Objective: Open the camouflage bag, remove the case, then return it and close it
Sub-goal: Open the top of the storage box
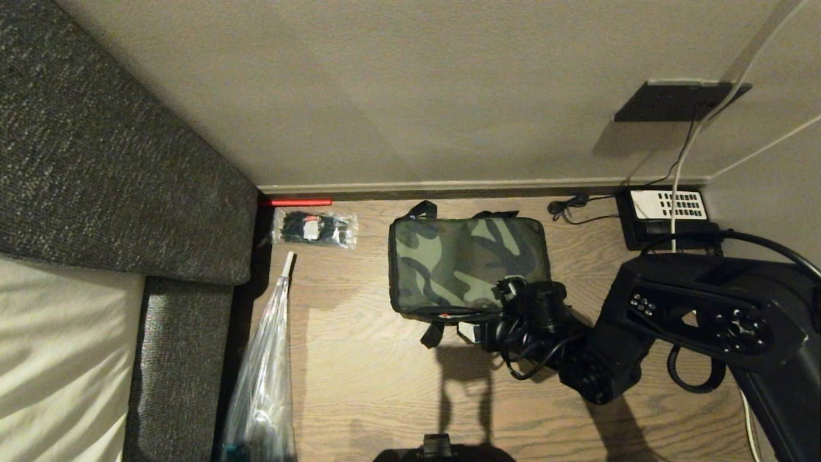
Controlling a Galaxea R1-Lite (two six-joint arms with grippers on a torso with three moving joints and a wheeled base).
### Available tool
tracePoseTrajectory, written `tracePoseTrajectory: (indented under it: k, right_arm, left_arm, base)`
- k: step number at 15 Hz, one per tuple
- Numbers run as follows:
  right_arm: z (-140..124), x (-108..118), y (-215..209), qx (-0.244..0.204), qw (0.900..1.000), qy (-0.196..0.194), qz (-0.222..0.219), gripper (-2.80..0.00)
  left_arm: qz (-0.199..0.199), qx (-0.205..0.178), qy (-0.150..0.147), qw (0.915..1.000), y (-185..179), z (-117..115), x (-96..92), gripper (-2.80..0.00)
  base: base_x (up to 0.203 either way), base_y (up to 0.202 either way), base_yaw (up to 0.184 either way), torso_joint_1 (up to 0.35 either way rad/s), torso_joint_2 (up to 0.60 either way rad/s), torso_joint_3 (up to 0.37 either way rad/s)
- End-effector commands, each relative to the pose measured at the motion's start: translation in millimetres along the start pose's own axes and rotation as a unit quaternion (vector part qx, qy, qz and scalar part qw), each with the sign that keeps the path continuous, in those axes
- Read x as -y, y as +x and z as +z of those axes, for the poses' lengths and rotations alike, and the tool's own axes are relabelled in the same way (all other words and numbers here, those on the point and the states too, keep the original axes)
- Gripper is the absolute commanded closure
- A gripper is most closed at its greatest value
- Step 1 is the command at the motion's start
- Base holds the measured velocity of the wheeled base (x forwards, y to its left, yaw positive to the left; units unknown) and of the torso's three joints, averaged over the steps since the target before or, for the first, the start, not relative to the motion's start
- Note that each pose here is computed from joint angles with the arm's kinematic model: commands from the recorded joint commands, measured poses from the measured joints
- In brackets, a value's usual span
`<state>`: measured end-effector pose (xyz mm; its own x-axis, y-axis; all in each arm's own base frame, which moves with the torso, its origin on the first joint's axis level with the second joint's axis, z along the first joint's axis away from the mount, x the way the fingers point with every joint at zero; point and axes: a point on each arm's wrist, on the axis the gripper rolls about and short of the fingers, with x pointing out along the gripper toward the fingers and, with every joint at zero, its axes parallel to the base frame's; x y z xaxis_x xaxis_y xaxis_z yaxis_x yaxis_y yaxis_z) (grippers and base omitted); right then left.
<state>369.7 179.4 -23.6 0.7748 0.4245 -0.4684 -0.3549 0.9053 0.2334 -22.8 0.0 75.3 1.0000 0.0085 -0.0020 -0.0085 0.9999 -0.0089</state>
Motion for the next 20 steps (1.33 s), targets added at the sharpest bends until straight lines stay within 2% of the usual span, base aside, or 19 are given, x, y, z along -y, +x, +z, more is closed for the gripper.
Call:
tracePoseTrajectory:
  k: [1, 2, 3, 8, 12, 13, 20]
  right_arm:
    - [-5, 1, 3, -0.004, 1.0, 0.001, -0.001, -2.8]
    - [-7, 2, 3, -0.008, 1.0, 0.002, -0.003, -2.8]
    - [-10, 3, 4, -0.01, 1.0, 0.001, -0.007, 0.0]
    - [-11, 6, 7, 0.006, 1.0, -0.022, -0.018, 0.0]
    - [-10, 6, 11, 0.053, 0.998, -0.044, -0.01, 0.0]
    - [-10, 8, 11, 0.054, 0.997, -0.058, -0.013, 0.0]
    - [-14, 9, -2, 0.033, 0.996, -0.078, -0.013, 0.0]
  left_arm:
    - [0.001, 0.0, 0.0, 1.0, 0, 0, 0.0, 0.0]
    - [0.0, 0.0, 0.0, 1.0, 0, 0, 0.0, 0.0]
    - [0.0, 0.0, 0.0, 1.0, 0, -1, 0.0, 0.0]
    - [0.0, 0.0, 0.0, 1.0, 0, 0, 0.0, 0.0]
    - [0.001, 0.0, 0.0, 1.0, 0, -1, 0.0, 0.0]
    - [0.0, -0.001, 0.0, 1.0, 0, -1, 0.0, 0.0]
    - [0.0, 0.0, 0.0, 1.0, 0, 0, 0.0, 0.0]
  base:
    - [0.0, 0.0, 0.0, 0.0, 0.0, 0.0]
    - [0.0, 0.0, 0.0, 0.0, 0.0, 0.0]
    - [0.0, 0.0, 0.0, 0.0, 0.0, 0.0]
    - [0.0, 0.0, 0.0, 0.0, 0.0, 0.0]
    - [0.0, 0.0, 0.0, 0.0, 0.0, 0.0]
    - [0.0, 0.0, 0.0, 0.0, 0.0, 0.0]
    - [0.0, 0.0, 0.0, 0.0, 0.0, 0.0]
